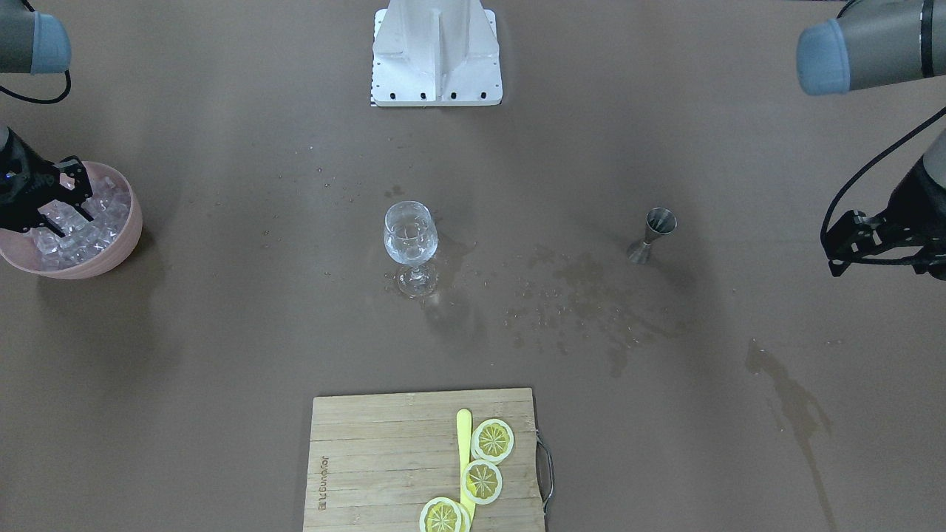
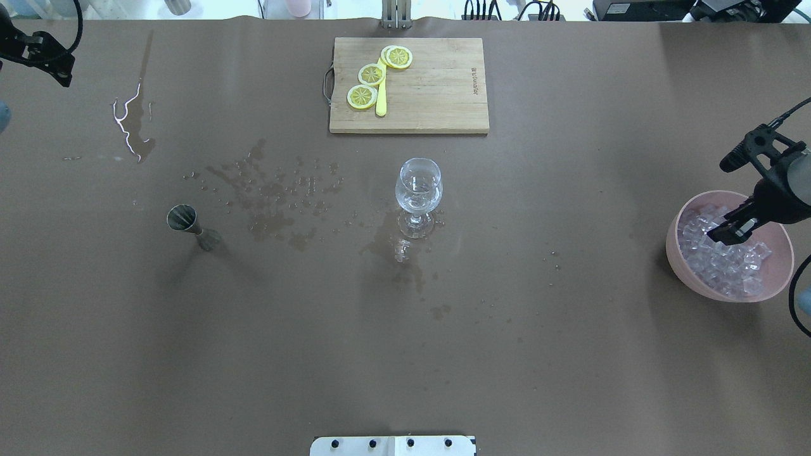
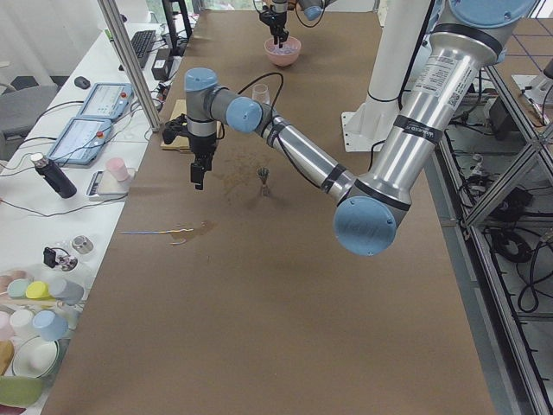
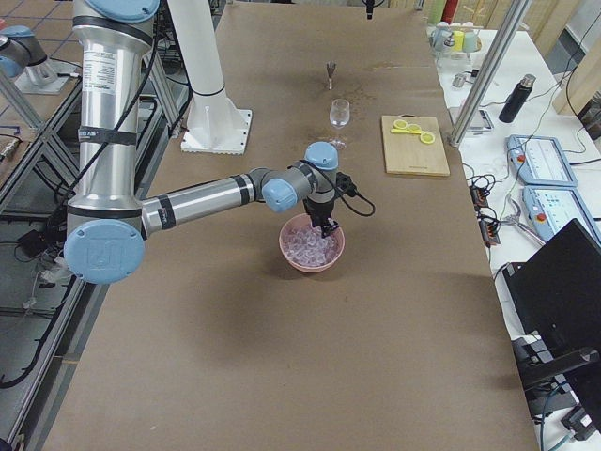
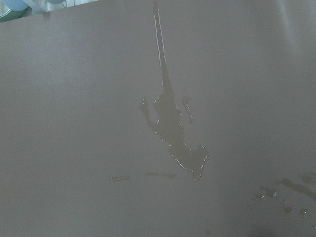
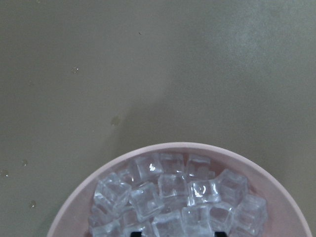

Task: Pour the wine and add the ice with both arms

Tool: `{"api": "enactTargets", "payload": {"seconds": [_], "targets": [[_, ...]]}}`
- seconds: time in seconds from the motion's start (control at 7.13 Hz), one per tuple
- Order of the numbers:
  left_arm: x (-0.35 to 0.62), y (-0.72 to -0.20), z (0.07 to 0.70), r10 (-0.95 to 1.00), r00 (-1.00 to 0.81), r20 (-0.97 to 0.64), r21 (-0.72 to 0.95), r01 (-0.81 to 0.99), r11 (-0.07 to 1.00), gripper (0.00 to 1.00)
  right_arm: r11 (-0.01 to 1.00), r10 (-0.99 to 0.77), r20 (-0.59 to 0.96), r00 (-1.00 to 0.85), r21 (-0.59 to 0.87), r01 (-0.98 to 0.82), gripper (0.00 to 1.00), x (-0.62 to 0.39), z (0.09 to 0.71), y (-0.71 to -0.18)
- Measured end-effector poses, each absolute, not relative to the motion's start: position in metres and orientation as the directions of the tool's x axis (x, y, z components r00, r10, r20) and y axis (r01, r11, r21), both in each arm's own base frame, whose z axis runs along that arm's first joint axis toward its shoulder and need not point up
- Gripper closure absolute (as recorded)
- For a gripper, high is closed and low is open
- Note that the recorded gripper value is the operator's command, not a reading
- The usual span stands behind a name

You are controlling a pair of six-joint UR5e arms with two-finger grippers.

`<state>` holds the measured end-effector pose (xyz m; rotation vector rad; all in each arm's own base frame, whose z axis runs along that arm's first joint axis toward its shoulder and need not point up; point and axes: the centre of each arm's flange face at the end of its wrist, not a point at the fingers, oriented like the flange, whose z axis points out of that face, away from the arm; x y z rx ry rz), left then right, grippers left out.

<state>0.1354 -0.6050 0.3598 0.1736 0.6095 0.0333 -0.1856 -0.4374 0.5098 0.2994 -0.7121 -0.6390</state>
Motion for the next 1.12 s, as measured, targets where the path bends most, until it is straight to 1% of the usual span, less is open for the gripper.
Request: {"api": "enactTargets", "payload": {"seconds": [0.28, 0.42, 0.7, 0.84, 1.12], "targets": [[0.135, -0.604, 0.358, 0.084, 0.819, -0.568, 0.176, 0.021, 0.984, 0.01, 0.762, -0.647, 0.5, 0.575, 0.454, 0.462, 0.21, -0.178, 0.508, -0.436], [0.134, -0.604, 0.358, 0.084, 0.819, -0.567, 0.177, 0.022, 0.984, 0.01, 0.757, -0.653, 0.495, 0.573, 0.45, 0.474, 0.24, -0.18, 0.511, -0.434], [0.134, -0.603, 0.36, 0.082, 0.82, -0.567, 0.174, 0.022, 0.984, 0.01, 0.748, -0.663, 0.489, 0.566, 0.434, 0.502, 0.24, -0.19, 0.517, -0.43], [0.133, -0.603, 0.361, 0.082, 0.82, -0.567, 0.173, 0.022, 0.985, 0.01, 0.744, -0.668, 0.488, 0.562, 0.425, 0.515, 0.26, -0.196, 0.52, -0.429], [0.133, -0.603, 0.361, 0.082, 0.82, -0.567, 0.174, 0.022, 0.985, 0.01, 0.74, -0.672, 0.482, 0.562, 0.411, 0.532, 0.32, -0.205, 0.525, -0.429]]}}
